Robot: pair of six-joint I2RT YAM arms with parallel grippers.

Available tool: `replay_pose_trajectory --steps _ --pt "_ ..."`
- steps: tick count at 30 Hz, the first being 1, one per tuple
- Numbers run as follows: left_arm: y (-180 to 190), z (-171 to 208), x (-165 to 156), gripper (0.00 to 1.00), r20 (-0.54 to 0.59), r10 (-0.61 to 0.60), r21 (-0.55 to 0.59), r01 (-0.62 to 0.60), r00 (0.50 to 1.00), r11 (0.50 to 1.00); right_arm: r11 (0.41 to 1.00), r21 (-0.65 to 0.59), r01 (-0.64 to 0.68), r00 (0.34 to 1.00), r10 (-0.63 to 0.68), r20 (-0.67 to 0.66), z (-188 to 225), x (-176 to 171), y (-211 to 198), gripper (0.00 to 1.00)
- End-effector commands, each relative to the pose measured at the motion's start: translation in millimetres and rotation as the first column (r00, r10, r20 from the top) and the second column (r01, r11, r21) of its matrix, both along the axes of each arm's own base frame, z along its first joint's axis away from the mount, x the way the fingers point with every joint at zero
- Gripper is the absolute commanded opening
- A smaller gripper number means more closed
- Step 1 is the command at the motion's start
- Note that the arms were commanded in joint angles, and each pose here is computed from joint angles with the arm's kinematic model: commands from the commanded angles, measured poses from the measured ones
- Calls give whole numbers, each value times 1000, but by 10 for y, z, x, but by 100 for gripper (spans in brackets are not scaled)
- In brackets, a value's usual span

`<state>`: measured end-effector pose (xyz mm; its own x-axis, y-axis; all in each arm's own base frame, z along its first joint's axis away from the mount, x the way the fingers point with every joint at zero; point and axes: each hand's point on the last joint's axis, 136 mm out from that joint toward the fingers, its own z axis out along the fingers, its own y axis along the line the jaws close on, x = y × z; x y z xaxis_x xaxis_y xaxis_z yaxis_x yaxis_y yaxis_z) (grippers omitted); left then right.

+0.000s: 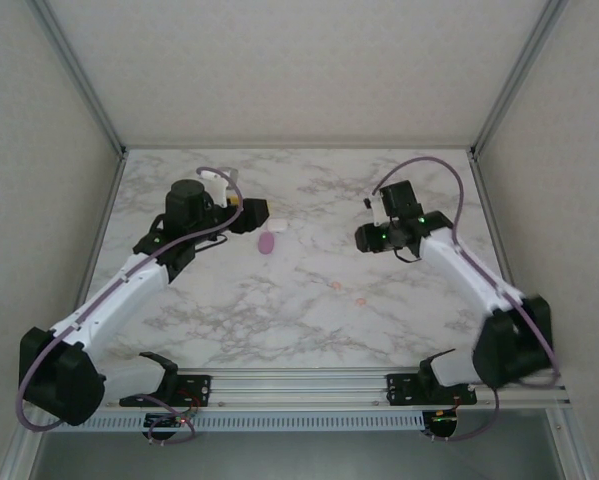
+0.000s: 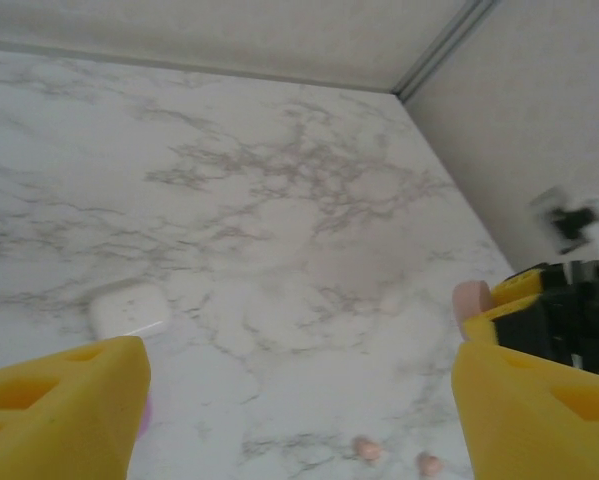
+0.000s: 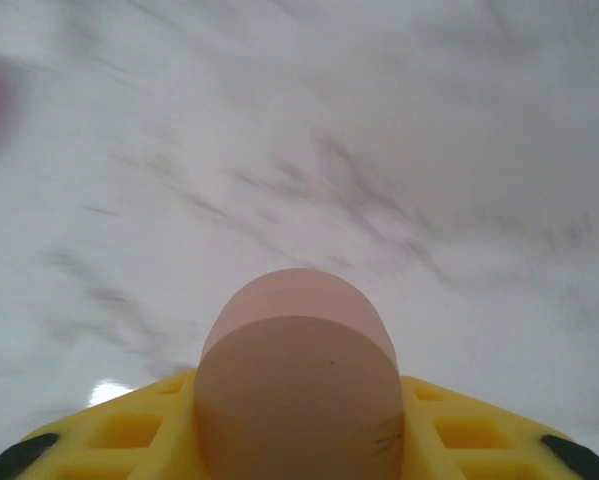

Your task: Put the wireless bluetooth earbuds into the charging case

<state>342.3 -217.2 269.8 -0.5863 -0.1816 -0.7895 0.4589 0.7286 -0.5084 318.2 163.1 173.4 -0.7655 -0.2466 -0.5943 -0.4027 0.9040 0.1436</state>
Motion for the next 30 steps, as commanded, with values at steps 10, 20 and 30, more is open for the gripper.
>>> replay_pose_trajectory --steps 10,20,30 --pt "-803 766 -454 78 13 -319 -178 316 948 932 844 -60 -532 649 453 611 1328 -631 890 31" --pt "-1157 541 -709 73 -81 -449 -95 441 890 892 820 -120 -559 594 497 633 1416 -638 1079 31" --pt "-1357 354 -799 60 -149 -508 -67 504 848 861 835 -123 -536 594 477 648 1439 -566 1104 31"
